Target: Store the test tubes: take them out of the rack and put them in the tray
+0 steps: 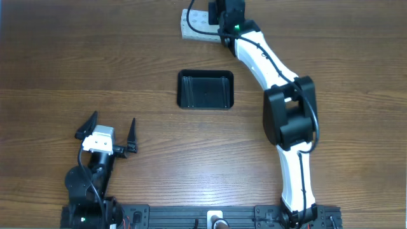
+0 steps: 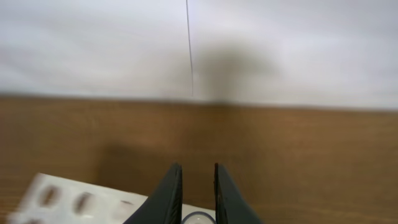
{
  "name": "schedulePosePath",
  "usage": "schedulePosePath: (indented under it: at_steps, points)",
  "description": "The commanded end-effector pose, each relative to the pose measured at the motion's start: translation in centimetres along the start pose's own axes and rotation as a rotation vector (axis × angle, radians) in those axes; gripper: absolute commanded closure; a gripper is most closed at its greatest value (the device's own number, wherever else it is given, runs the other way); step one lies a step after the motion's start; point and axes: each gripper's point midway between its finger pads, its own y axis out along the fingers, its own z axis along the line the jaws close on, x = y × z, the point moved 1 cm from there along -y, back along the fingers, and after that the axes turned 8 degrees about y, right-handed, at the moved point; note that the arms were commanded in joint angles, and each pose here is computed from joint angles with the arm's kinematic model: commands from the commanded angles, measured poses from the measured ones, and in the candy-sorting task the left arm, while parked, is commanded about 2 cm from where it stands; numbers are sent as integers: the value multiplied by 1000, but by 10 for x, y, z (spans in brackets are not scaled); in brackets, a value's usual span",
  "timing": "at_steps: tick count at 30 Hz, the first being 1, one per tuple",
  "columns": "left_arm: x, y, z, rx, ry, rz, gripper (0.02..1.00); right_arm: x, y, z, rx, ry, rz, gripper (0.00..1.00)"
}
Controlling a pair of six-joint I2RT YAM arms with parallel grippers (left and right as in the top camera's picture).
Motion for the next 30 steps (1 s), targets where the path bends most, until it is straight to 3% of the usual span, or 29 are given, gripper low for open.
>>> schedulePosePath:
  at_steps: [1,6,11,21,30]
  points:
    - [-1,0,0,-3,10,-1,18,106,-86,16,68,21,-214,915]
    - [-1,0,0,-4,10,-1,18,150,-150,17,94,27,-290,919]
    - [-1,0,0,-3,10,-1,18,139,-194,12,87,86,-178,928]
    - [-1,0,0,-3,10,-1,18,-5,-184,20,75,119,385,952]
    - [-1,0,0,-3,10,-1,18,-110,-140,20,-6,102,621,954]
